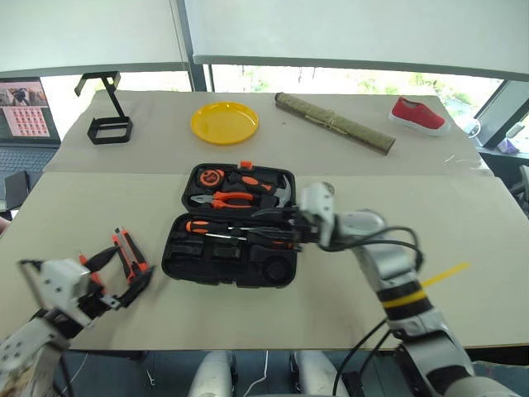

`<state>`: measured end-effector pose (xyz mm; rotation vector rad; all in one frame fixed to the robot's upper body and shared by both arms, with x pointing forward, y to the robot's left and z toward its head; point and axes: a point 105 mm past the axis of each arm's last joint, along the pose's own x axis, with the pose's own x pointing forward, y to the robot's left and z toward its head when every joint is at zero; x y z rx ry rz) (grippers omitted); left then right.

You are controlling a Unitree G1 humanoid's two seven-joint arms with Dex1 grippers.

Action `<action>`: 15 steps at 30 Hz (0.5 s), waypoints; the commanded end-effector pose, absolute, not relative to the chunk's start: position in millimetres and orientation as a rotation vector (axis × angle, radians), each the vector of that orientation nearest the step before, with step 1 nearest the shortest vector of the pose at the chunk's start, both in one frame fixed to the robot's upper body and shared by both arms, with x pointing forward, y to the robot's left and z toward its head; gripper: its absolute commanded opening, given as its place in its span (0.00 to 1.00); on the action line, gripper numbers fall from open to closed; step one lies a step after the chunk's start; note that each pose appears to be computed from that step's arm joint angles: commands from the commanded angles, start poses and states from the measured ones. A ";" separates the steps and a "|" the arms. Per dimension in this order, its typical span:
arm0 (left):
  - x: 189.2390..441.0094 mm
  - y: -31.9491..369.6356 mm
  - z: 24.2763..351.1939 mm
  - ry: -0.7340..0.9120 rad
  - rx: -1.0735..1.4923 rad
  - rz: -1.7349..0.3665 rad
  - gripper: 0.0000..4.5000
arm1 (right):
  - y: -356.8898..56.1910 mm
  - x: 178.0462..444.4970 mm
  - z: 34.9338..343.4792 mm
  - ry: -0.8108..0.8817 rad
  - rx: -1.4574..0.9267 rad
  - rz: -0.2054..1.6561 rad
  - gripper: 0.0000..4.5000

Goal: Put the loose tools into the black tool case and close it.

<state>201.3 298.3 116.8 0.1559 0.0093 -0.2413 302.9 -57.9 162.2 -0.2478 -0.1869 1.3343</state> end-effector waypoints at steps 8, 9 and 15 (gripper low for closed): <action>126.8 338.2 96.0 0.056 0.064 0.200 1.00 | -136.3 254.8 153.8 -0.380 -0.135 1.147 0.99; 122.5 339.1 92.7 0.063 0.050 0.221 1.00 | -139.5 251.5 149.8 -0.373 -0.136 1.152 0.99; 115.0 338.9 88.1 0.065 -0.023 0.290 1.00 | -145.4 240.7 139.8 -0.400 -0.139 1.184 0.99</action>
